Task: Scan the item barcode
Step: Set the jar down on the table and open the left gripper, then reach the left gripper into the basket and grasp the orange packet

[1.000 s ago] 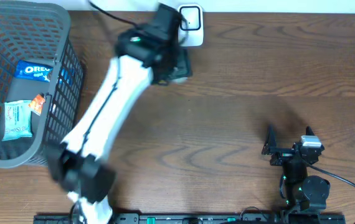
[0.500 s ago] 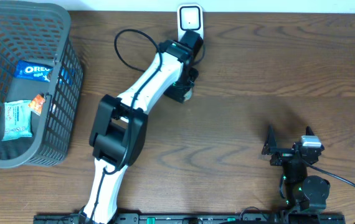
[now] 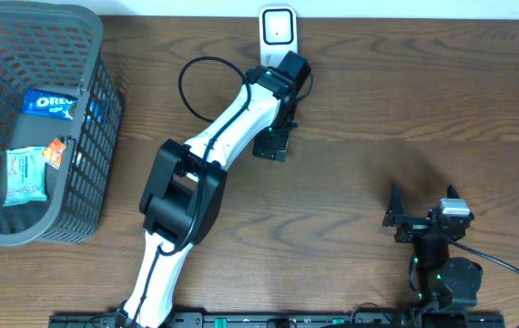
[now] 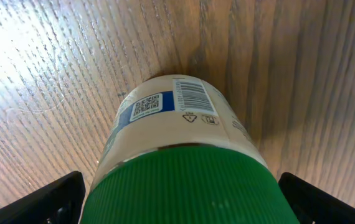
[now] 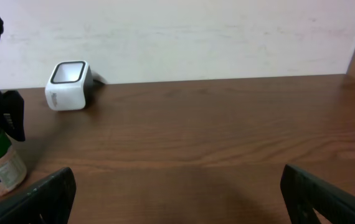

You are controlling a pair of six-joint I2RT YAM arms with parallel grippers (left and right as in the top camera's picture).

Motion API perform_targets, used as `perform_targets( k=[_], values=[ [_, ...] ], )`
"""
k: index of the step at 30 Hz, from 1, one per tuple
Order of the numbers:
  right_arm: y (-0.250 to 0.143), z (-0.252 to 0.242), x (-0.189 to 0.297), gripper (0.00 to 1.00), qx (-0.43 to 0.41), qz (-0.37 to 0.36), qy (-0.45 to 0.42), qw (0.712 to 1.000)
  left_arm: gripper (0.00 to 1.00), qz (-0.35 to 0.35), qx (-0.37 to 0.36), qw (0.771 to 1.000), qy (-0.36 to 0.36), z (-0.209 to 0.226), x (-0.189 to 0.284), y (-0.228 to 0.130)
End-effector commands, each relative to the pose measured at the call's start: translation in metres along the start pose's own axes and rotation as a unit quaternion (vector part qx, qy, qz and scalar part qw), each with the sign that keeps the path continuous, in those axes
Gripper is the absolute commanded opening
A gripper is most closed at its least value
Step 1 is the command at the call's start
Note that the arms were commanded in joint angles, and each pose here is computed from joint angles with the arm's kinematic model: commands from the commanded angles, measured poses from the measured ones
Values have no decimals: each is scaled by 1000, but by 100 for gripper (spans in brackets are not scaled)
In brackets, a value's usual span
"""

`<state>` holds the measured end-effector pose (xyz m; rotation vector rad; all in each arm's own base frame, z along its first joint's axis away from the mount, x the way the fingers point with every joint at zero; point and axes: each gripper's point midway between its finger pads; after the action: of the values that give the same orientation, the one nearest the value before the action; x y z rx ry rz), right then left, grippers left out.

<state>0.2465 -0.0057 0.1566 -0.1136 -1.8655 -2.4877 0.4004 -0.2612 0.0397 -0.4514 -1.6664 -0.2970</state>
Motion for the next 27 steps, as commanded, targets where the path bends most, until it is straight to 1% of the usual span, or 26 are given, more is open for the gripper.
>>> perform_targets(
  k=[1, 4, 7, 8, 11, 12, 14, 16, 17, 18, 23, 24, 27],
  values=[
    [-1, 1, 0, 99, 6, 2, 1, 1000, 98, -5, -51, 999, -13, -4, 12, -3],
    [-1, 1, 0, 99, 6, 2, 1, 1000, 98, -19, -79, 996, -24, -3, 36, -1],
    [-1, 1, 0, 99, 6, 2, 1, 1000, 98, -64, -98, 992, -40, 0, 70, 9],
    [-1, 1, 0, 99, 6, 2, 1, 1000, 98, -82, -106, 990, -52, 0, 87, 13],
    [-1, 1, 0, 99, 6, 2, 1, 1000, 98, -113, -164, 974, -109, -6, 140, 14],
    [-1, 1, 0, 99, 6, 2, 1, 1000, 98, -120, -191, 966, -129, -9, 157, 14],
    [-1, 1, 0, 99, 6, 2, 1, 1000, 98, -156, -273, 934, -170, -12, 200, 19],
    [-1, 1, 0, 99, 6, 2, 1, 1000, 98, -212, -323, 904, -181, -3, 241, 38],
    [-1, 1, 0, 99, 6, 2, 1, 1000, 98, -239, -326, 897, -177, 7, 260, 54],
    [-1, 1, 0, 99, 6, 2, 1, 1000, 98, -258, -316, 896, -174, 19, 277, 70],
    [-1, 1, 0, 99, 6, 2, 1, 1000, 98, -328, -236, 900, -163, 86, 346, 160],
    [-1, 1, 0, 99, 6, 2, 1, 1000, 98, -349, -215, 899, -156, 106, 361, 186],
    [-1, 1, 0, 99, 6, 2, 1, 1000, 98, -374, -182, 899, -137, 140, 379, 228]
  ],
)
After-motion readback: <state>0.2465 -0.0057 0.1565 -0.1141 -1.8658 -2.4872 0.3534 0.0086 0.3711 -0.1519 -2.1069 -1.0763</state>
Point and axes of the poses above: each gripper's point midway between its finger pads, its own x axis back along the fingers, its own z axis along the line the jaws close on, y = z × x, and after that the axes turned 13 degrees about -x, right-handed
